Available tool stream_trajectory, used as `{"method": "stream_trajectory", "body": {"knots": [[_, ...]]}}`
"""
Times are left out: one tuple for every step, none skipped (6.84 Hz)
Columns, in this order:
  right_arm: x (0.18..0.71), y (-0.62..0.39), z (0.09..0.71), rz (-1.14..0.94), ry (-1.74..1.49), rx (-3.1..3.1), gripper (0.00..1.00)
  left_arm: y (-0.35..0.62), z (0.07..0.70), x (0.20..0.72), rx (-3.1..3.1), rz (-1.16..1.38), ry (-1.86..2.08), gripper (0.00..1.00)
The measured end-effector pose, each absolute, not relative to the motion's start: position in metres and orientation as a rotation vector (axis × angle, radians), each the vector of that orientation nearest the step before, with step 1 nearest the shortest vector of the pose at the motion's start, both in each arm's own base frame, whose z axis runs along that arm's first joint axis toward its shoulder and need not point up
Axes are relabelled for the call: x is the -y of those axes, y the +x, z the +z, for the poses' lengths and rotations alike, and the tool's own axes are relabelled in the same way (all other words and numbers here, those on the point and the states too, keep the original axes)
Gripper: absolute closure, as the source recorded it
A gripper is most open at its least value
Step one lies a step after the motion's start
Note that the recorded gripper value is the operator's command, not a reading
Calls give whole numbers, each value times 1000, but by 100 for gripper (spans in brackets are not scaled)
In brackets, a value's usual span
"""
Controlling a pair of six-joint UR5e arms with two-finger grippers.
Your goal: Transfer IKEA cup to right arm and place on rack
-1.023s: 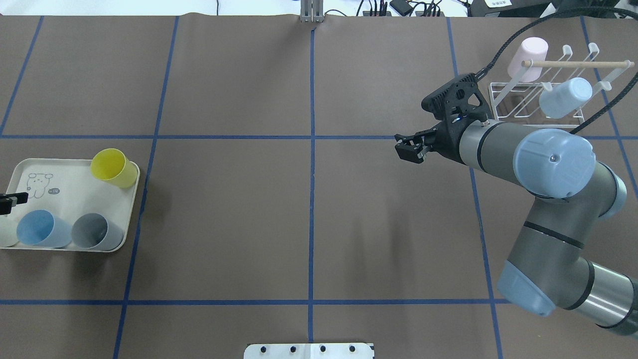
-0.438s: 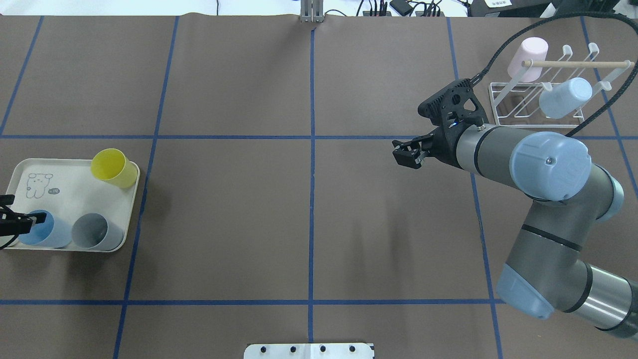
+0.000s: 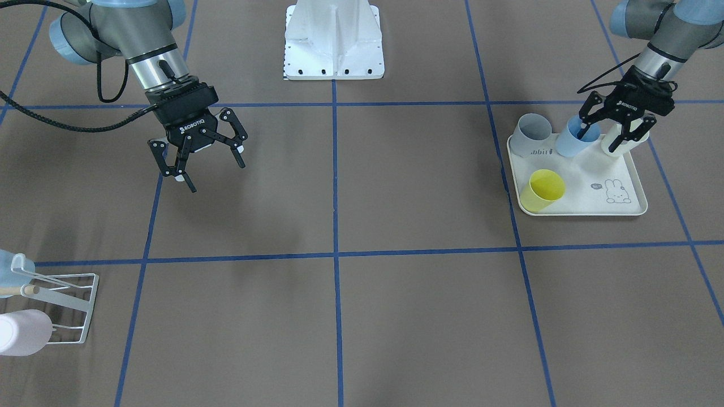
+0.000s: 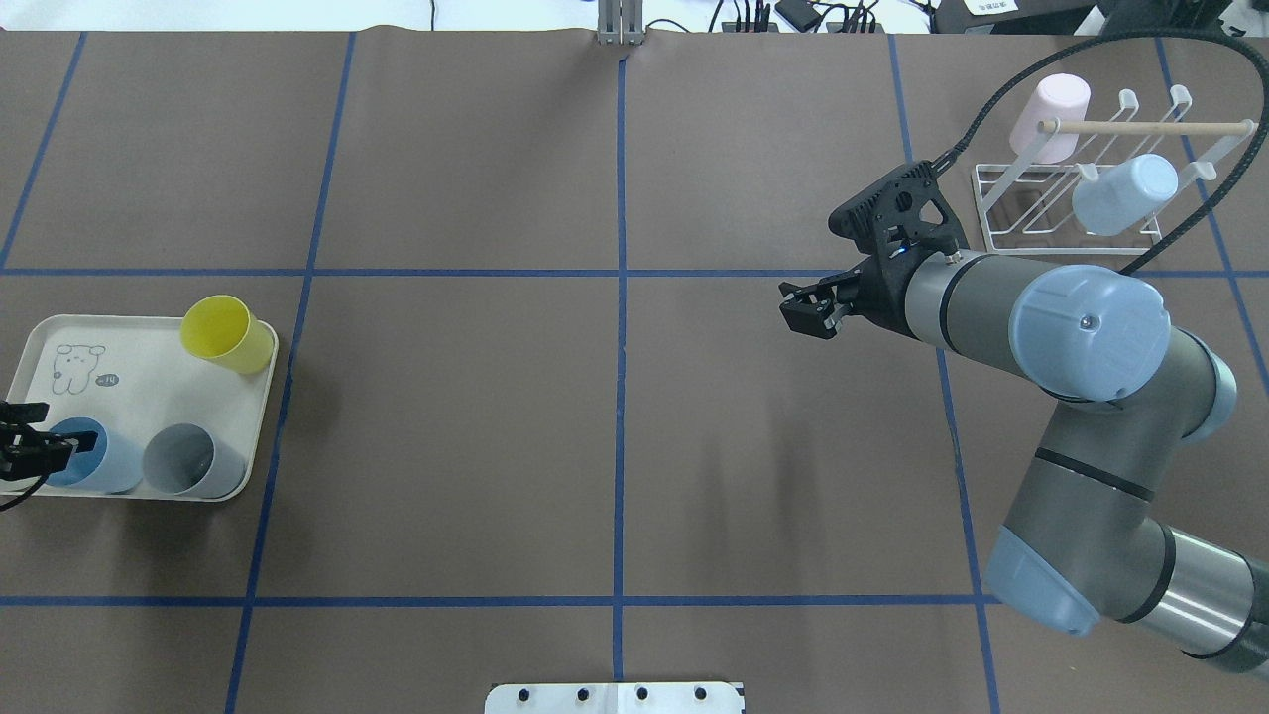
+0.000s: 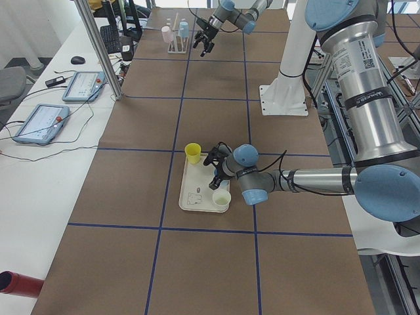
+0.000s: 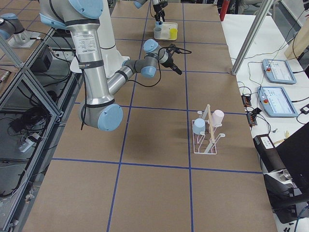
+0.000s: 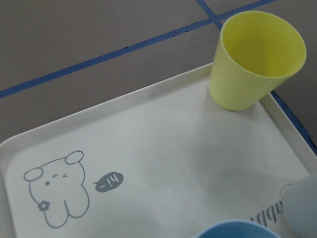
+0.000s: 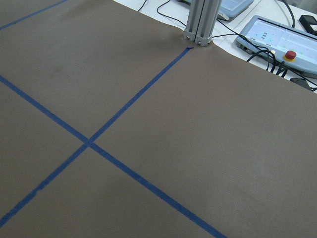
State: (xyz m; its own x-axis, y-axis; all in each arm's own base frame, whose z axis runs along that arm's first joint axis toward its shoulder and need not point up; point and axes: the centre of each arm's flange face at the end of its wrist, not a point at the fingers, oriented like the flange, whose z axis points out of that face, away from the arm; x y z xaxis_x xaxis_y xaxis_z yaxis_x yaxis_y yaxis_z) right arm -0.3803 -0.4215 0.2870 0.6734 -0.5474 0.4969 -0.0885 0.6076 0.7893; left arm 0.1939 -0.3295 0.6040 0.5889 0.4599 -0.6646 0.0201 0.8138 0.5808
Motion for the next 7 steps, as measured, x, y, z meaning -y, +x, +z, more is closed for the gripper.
{"method": "stream_trajectory", "body": {"knots": [[422, -380, 287, -302, 896, 807, 0, 195, 603, 329, -918, 277, 584, 91], [422, -380, 287, -302, 897, 807, 0, 195, 602, 329, -922, 280, 586, 100], [422, -381, 287, -301, 898, 806, 0, 196, 599, 329, -929, 283, 585, 100], [422, -381, 287, -301, 899, 806, 0, 196, 596, 329, -945, 293, 577, 100], [422, -381, 287, -300, 900, 806, 0, 194, 592, 329, -967, 309, 568, 100], [423, -381, 288, -299, 900, 805, 0, 181, 586, 335, -975, 311, 583, 100], [423, -382, 289, -301, 902, 803, 1, 155, 579, 347, -963, 283, 631, 100]]}}
